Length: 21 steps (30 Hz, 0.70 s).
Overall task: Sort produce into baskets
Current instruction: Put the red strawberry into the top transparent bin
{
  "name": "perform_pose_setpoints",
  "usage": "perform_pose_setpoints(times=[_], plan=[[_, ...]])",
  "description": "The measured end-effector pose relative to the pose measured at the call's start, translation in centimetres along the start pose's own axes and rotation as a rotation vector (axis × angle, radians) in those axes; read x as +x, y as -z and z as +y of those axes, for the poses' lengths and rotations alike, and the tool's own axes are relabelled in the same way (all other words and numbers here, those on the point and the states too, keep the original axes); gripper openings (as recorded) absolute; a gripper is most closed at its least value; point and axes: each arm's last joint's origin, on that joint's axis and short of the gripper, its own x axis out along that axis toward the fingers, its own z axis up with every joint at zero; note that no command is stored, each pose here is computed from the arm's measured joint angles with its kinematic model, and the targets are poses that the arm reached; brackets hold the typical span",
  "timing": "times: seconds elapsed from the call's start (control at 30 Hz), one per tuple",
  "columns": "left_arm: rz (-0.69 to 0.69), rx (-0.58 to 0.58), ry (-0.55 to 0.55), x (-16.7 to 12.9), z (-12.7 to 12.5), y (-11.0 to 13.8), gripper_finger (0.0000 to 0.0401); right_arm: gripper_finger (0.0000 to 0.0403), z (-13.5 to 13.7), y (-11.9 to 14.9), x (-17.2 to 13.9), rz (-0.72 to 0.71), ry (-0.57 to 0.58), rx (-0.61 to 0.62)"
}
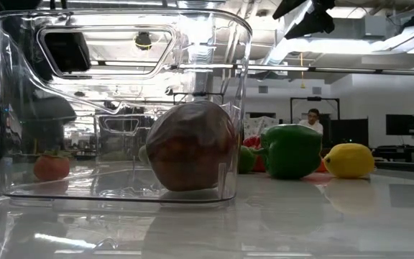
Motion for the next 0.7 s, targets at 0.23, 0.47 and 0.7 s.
perform_pose_setpoints(times=[0.23,0.47,0.7], plan=[[-0.083,0.105,-0.072,0.18,-0.82,-0.98,0.0315,0.0379,-0.01,0.01,0.00,0.000,0.001,-0.003],[-0.021,0.162,-0.121,0.16,-0.37,-0.39,0.0296,0.0379,-0.01,0.01,0.00,0.000,0.001,-0.011],[-0.040,0.277,-0.120,0.48,-0.54,-0.51,0.0271,0.0379,-0.03,0.07,0.00,0.007,0.004,-0.038]])
